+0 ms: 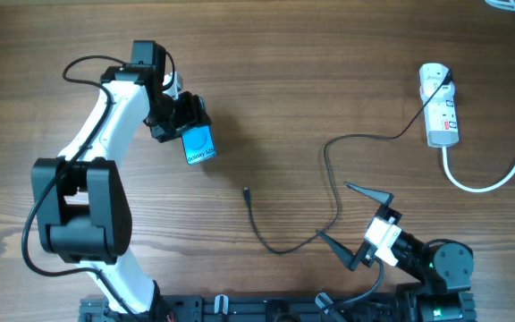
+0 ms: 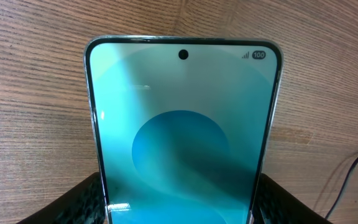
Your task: Plug charger to phone and switch on socket
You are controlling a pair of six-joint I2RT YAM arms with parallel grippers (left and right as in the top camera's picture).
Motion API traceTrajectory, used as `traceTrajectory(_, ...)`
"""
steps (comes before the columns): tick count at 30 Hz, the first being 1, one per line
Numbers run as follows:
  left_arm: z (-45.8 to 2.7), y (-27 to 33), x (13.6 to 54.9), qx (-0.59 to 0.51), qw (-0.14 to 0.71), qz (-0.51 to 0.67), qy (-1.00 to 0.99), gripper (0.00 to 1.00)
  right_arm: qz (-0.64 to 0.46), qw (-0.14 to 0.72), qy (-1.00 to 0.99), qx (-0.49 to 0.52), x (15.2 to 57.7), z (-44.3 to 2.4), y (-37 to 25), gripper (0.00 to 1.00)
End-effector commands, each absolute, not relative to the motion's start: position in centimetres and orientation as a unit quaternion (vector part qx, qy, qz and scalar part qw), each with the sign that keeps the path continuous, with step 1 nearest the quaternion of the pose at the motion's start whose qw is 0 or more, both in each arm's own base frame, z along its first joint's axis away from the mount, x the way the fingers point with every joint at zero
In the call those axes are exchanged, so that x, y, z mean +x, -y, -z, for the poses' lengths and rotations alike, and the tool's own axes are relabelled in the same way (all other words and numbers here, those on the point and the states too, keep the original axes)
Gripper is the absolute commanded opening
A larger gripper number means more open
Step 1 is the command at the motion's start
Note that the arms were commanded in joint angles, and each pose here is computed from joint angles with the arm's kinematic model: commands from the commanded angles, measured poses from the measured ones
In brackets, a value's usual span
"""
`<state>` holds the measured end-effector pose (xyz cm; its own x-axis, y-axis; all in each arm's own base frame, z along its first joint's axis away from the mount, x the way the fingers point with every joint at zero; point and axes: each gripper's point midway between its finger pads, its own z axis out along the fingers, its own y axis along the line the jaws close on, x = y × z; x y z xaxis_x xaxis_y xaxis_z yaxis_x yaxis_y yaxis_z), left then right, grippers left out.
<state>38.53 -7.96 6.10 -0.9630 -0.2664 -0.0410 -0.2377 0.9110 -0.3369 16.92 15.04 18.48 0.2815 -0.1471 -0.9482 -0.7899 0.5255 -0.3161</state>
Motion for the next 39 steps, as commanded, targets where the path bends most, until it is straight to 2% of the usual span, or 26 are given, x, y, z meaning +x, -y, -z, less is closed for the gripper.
traceTrajectory(1,-7.1,8.4,38.6,-0.113,0.055,0.179,-0.976,0.63,-0.265,0.673,-0.648,-0.239,20.3,-18.8,-12.1,1.00)
traceTrajectory(2,-7.1,8.4,38.6,-0.114,0.055,0.179,-0.976,0.63,-0.272,0.662,-0.686,-0.133,21.9,-18.2,-10.1,1.00)
traceTrajectory(3,-7.1,8.4,38.6,-0.114,0.055,0.179,-0.976,0.63,-0.281,0.655,-0.697,-0.074,22.5,-18.0,-9.1,1.00)
traceTrajectory(13,-7.1,8.4,38.6,-0.114,0.055,0.179,-0.976,0.63,-0.385,0.602,-0.693,0.096,23.1,-18.1,-7.9,1.00)
traceTrajectory(17,-7.1,8.4,38.6,-0.114,0.055,0.179,-0.976,0.63,-0.370,0.591,-0.711,0.090,22.8,-19.3,-7.9,1.00)
traceTrajectory(22,-7.1,8.4,38.6,-0.114,0.055,0.179,-0.976,0.63,-0.277,0.567,-0.769,0.101,23.0,-24.1,-6.0,1.00)
traceTrajectory(26,-7.0,8.3,38.5,-0.115,0.051,0.179,-0.976,0.62,-0.252,0.472,-0.839,0.094,24.7,-26.0,-6.7,1.00)
traceTrajectory(31,-7.1,8.5,38.3,-0.116,0.047,0.183,-0.975,0.63,-0.437,0.351,-0.828,-0.035,25.7,-29.0,-14.3,0.99)
traceTrajectory(32,-7.1,8.7,38.2,-0.115,0.045,0.189,-0.974,0.63,-0.460,0.333,-0.822,-0.037,26.2,-28.9,-15.0,1.00)
traceTrajectory(35,-7.6,10.0,38.0,-0.107,0.037,0.222,-0.968,0.63,-0.483,0.257,-0.836,-0.032,27.7,-25.5,-16.4,0.84)
traceTrajectory(37,-7.7,10.6,37.9,-0.100,0.036,0.226,-0.968,0.63,-0.483,0.226,-0.845,-0.034,28.1,-23.8,-17.3,0.83)
traceTrajectory(39,-7.9,12.9,37.8,-0.072,0.038,0.239,-0.968,0.62,-0.471,0.159,-0.866,-0.044,28.8,-19.1,-19.9,0.83)
